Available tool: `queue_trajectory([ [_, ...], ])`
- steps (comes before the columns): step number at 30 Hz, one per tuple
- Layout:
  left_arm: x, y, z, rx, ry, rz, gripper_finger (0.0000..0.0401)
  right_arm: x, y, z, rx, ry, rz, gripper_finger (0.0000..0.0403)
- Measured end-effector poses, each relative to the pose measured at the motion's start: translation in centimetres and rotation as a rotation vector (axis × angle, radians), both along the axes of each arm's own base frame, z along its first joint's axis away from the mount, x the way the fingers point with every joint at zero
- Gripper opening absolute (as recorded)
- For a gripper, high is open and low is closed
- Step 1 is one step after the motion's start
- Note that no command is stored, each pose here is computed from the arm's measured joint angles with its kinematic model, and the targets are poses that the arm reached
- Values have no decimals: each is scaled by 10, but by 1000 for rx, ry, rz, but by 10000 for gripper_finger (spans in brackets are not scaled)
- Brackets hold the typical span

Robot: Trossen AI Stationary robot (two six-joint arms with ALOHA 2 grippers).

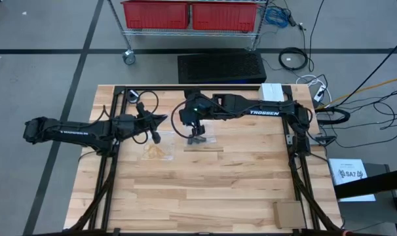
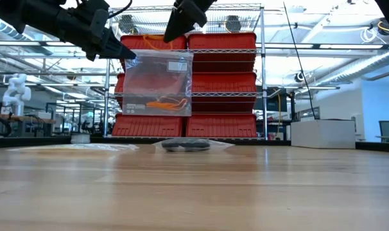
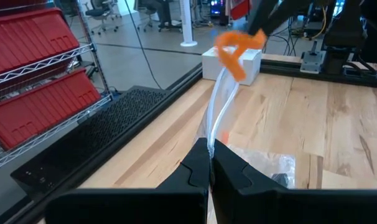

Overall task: Sort rubber bands
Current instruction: Put the orange rubber band on the zip bag

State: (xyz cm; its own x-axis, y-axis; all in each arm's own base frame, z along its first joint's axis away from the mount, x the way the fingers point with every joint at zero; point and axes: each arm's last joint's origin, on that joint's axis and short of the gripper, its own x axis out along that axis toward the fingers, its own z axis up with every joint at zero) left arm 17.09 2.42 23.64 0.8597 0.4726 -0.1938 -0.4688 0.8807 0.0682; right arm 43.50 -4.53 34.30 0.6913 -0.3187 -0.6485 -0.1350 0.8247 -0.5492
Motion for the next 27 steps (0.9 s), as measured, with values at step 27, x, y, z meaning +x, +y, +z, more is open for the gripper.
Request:
queue_trajectory([
  [27,1,-1,2,-9,-22,-51,4,-3,-20,-13,86,73,-13,0],
])
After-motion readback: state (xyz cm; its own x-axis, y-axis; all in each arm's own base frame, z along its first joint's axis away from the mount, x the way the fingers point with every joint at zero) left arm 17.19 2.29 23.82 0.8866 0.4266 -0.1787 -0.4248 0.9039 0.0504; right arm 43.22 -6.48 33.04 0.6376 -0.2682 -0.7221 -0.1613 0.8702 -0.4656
